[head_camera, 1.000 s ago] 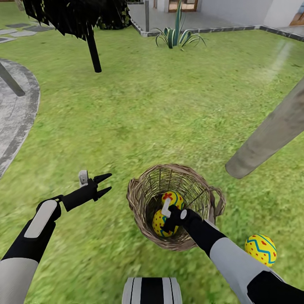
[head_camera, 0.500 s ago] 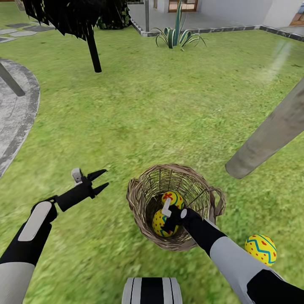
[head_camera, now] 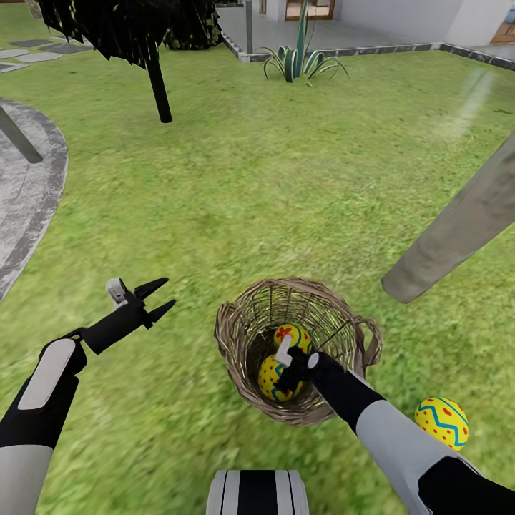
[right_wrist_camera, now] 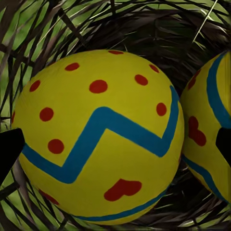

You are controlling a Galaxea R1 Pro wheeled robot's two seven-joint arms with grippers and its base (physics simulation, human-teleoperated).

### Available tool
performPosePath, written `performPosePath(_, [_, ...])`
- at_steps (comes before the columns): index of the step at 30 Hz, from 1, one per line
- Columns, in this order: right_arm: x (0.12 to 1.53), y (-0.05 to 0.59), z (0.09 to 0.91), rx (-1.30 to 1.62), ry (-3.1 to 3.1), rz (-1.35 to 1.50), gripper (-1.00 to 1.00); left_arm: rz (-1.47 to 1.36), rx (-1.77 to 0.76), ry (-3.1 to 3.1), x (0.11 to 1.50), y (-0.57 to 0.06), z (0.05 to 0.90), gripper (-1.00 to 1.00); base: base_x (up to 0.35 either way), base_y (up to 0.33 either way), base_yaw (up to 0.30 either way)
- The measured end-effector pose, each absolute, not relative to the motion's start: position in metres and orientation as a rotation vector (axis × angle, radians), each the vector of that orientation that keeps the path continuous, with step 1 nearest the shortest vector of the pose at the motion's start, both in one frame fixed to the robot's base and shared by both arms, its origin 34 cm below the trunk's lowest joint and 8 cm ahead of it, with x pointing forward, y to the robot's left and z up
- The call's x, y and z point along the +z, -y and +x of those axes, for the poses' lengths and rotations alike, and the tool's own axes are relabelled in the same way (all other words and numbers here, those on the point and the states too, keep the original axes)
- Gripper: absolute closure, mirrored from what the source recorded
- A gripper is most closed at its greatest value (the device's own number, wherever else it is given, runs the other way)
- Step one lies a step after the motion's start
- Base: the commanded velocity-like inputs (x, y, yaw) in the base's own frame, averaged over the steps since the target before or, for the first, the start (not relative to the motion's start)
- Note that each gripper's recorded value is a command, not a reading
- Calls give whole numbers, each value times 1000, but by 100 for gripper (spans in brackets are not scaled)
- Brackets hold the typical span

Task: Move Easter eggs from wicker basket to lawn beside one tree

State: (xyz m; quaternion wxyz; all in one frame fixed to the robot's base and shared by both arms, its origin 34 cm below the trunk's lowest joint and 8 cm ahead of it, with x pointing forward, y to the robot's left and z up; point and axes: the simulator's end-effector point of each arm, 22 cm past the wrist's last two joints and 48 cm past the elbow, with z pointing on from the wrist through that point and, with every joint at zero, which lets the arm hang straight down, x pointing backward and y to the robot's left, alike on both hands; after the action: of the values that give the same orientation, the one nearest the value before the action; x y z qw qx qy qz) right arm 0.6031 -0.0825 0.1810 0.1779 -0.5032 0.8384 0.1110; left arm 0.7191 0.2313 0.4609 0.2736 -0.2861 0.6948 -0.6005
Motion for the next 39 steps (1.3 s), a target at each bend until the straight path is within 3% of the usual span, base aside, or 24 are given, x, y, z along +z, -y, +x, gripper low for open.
performPosePath(4, [182,99,617,322,-2440,-1265,-100,-769,-1615,-1869,461,-231,719,-100,0,0,0])
performPosePath(39, [183,86,617,386,-2489,-1127,-100,-764,-1626,-1854,464,-232,719,-100,0,0,0])
